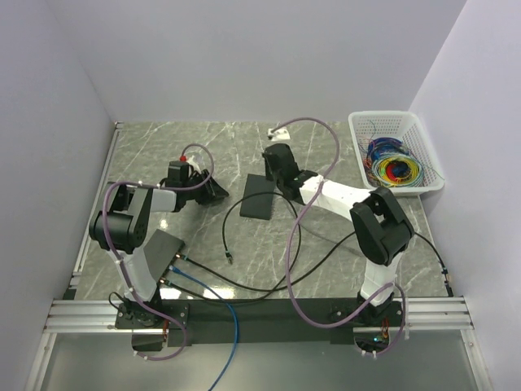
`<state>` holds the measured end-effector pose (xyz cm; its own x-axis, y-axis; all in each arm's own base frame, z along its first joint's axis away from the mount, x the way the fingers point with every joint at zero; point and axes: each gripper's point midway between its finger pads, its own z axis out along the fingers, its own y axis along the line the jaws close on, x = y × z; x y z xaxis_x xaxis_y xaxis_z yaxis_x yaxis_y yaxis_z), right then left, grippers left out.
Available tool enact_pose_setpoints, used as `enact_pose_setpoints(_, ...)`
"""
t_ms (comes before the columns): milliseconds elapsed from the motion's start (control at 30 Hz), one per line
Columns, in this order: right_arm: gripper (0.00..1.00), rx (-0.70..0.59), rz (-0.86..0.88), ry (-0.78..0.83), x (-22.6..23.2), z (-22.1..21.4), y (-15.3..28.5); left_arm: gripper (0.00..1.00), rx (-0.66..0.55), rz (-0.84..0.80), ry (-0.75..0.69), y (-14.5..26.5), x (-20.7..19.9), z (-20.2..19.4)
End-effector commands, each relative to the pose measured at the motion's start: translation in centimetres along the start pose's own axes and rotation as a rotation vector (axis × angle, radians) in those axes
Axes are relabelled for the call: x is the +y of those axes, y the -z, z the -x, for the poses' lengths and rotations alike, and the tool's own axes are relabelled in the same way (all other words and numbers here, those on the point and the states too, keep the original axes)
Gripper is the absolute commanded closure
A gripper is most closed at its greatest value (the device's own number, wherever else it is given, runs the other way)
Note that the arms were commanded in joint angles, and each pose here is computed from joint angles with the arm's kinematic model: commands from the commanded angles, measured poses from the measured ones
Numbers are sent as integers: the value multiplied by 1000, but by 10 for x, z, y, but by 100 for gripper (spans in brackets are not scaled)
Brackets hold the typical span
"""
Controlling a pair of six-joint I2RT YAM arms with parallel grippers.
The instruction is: Insert the plug into the switch port
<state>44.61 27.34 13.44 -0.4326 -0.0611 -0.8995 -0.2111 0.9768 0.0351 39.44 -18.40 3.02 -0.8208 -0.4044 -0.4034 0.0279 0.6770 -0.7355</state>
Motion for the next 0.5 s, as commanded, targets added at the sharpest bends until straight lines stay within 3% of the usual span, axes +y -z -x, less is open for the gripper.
enact_pose_setpoints(0, 100, 58, -175, -123, -38, -22, 12, 61, -21, 16, 8, 4, -1, 2)
enact_pose_setpoints(267, 100, 273, -198, -166, -40, -95, 15, 61, -15, -18, -2, 0, -18, 3)
enact_pose_setpoints(467, 100, 386, -9, -200, 5, -133, 17, 61, 0, -45, 9, -10, -25, 4)
